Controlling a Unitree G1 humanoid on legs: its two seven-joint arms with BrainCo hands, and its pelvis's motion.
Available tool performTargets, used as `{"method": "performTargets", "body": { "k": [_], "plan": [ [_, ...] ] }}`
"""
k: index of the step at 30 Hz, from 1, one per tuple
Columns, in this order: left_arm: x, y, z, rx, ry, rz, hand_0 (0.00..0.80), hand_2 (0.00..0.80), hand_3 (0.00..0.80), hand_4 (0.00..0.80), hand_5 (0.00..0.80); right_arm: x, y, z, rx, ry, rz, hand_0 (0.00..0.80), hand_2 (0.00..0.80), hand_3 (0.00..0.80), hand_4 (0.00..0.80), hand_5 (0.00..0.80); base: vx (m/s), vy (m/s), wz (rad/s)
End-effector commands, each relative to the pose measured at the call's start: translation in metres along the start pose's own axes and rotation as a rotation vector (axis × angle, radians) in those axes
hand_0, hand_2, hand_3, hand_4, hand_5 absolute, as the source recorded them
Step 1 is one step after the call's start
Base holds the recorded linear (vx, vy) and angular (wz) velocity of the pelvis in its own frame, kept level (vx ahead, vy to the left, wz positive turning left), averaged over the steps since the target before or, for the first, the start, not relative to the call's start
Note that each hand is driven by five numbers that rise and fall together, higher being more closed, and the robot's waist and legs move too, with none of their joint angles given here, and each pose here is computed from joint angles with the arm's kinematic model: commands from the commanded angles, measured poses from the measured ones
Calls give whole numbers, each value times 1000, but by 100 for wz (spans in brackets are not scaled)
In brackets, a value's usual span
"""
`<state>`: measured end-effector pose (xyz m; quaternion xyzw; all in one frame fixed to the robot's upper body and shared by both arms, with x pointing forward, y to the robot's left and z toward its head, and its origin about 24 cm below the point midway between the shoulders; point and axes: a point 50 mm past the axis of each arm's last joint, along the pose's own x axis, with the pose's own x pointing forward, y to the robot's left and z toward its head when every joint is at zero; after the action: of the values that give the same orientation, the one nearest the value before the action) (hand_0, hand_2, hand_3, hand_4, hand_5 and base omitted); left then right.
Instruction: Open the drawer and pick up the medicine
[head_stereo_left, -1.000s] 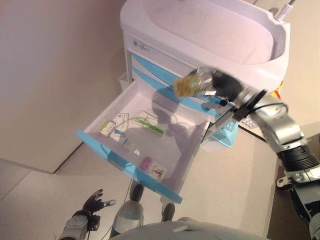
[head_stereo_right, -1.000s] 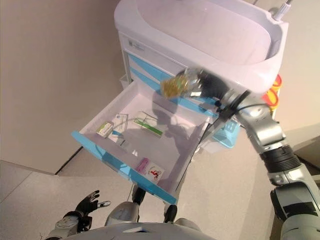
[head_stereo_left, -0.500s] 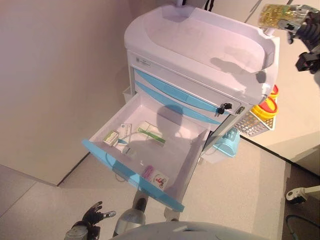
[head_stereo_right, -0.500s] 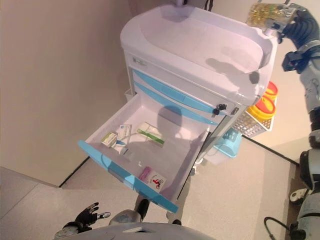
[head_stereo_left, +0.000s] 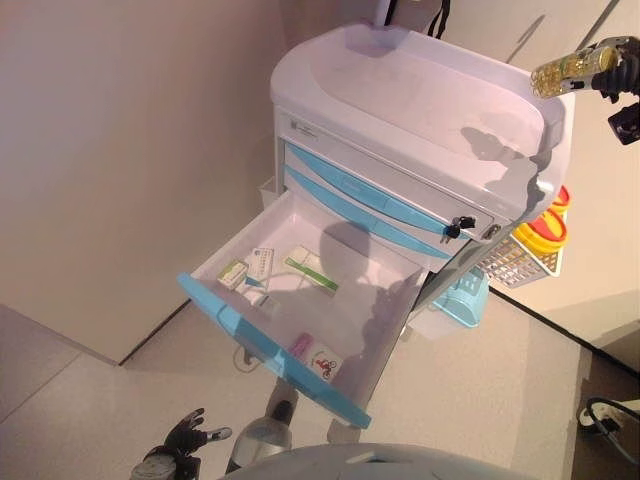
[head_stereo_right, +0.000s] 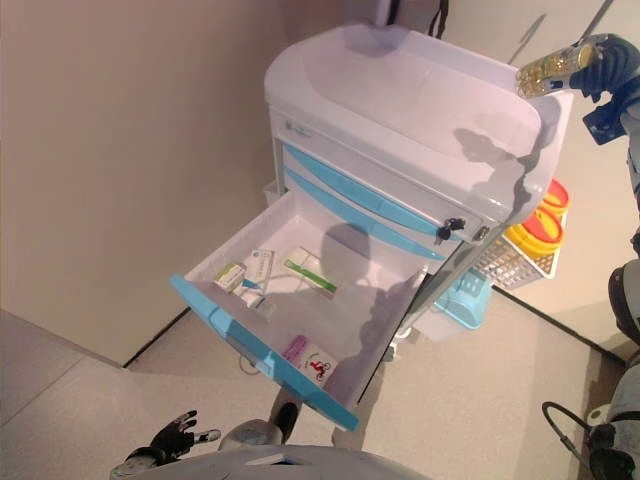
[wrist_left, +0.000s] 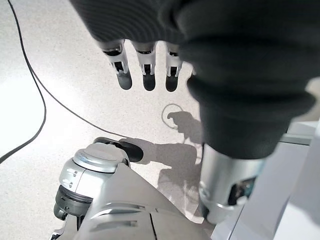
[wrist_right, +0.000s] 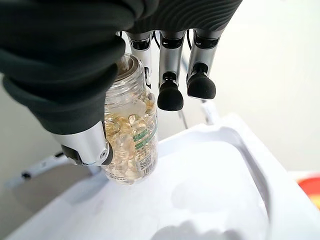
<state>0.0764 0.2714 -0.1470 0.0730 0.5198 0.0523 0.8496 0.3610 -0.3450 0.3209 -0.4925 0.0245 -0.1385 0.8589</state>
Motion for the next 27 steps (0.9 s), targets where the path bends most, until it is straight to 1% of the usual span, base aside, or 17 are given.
{"method": "performTargets", "body": {
  "k": [1, 7, 8, 11, 15, 20, 27],
  "plan": [
    [-4, 19, -3, 30, 14, 43, 0, 0, 0, 0, 0, -13, -56, 23, -153, -46, -126, 800, 800, 800, 800, 800, 43, -4, 4],
    [-4, 22, 1, 18, -7, 51, 0, 0, 0, 0, 0, -10, -52, 22, -264, 30, -70, 800, 800, 800, 800, 800, 42, 3, 8],
    [-4, 24, 3, 21, -17, 55, 0, 0, 0, 0, 0, -10, -50, 18, -310, 61, -52, 800, 800, 800, 800, 800, 20, -31, 18],
    [-5, 30, 8, 28, -30, 66, 0, 0, 0, 0, 0, -9, -45, 13, -358, 121, 8, 800, 800, 800, 800, 800, 5, -43, 6],
    [-6, 33, 8, 29, -26, 80, 0, 0, 0, 0, 0, -7, -35, 6, -379, 180, 124, 800, 800, 800, 800, 800, 15, -19, 9],
    [-6, 35, 9, 37, -29, 85, 0, 0, 0, 0, 0, -5, -23, -3, -394, 222, 205, 800, 800, 800, 800, 800, 13, -3, 3],
    [-5, 37, 18, 63, -69, 76, 0, 0, 0, 0, 0, -2, -10, -9, -381, 238, 201, 800, 800, 800, 800, 800, 5, -5, 2]
  ]
}}
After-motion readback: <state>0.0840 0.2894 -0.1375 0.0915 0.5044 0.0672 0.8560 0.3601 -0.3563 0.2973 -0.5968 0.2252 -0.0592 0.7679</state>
